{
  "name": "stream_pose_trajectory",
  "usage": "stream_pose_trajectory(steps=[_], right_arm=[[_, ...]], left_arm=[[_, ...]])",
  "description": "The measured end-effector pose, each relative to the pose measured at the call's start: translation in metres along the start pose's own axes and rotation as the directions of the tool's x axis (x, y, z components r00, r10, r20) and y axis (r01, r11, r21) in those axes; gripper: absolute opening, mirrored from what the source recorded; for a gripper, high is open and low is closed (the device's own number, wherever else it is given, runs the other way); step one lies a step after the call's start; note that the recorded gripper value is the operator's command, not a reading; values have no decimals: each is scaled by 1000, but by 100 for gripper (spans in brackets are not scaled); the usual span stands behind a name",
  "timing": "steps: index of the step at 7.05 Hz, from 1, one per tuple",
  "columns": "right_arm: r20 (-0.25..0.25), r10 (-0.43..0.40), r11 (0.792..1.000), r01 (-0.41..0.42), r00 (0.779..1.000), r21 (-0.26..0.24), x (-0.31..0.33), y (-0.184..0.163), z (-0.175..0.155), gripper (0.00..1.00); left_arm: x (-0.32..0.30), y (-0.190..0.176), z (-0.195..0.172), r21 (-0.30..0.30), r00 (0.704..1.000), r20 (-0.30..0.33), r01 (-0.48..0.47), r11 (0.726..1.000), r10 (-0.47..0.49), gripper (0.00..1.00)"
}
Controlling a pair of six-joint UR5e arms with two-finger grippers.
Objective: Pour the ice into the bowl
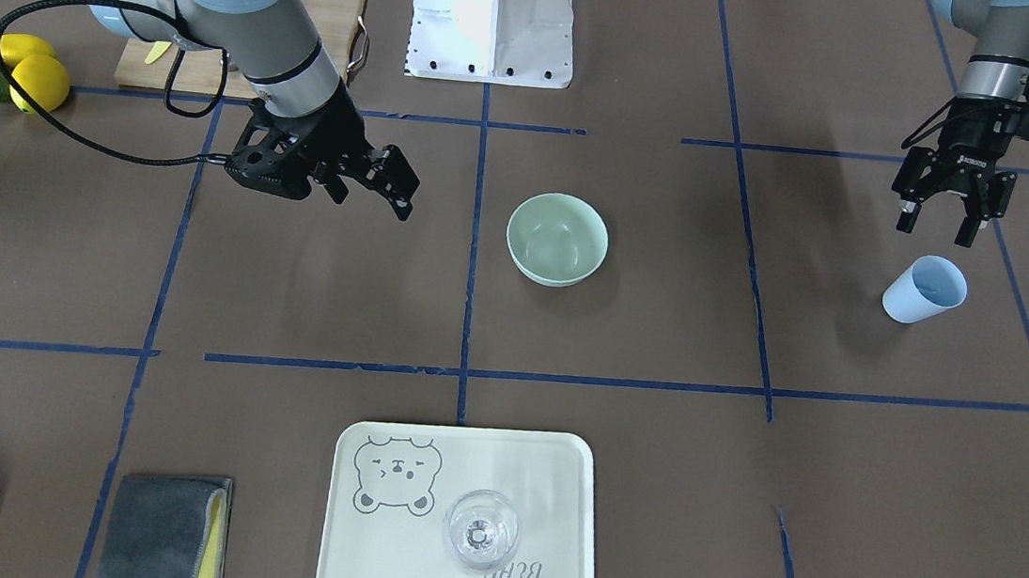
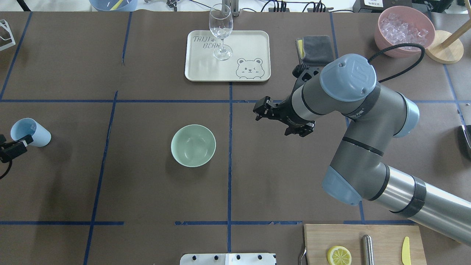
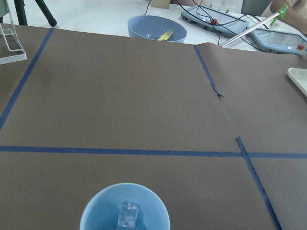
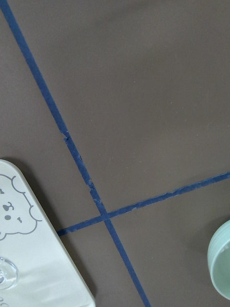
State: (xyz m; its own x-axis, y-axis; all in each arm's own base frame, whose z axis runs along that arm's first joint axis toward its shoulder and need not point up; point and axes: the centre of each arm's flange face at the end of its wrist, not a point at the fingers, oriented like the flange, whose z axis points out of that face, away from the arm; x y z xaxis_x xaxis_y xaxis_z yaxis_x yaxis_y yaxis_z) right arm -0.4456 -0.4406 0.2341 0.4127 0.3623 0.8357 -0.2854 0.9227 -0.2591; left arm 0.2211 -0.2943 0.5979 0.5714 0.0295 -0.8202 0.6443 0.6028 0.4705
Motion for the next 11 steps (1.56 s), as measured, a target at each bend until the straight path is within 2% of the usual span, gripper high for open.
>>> stream_pose_trajectory(steps=[3, 6, 8, 11], right_arm=[[1, 2, 1000, -2, 1000, 3, 0, -2, -1, 100], [4, 5, 1000, -5, 1000, 9, 0, -5, -4, 100], [0, 7, 1000, -7, 1000, 9, 3, -6, -3, 100], [-11, 11, 1000, -11, 1000, 12, 9, -9, 0, 100]], left_arm=[[-17, 63, 8, 161, 998, 67, -14, 987, 3, 100], [-18, 95, 33, 284, 994, 102, -74, 956, 46, 100], [-9, 103, 46, 334, 987, 126, -134, 933, 97, 99], [-2, 105, 67, 360, 983, 154, -152, 921, 102, 99]])
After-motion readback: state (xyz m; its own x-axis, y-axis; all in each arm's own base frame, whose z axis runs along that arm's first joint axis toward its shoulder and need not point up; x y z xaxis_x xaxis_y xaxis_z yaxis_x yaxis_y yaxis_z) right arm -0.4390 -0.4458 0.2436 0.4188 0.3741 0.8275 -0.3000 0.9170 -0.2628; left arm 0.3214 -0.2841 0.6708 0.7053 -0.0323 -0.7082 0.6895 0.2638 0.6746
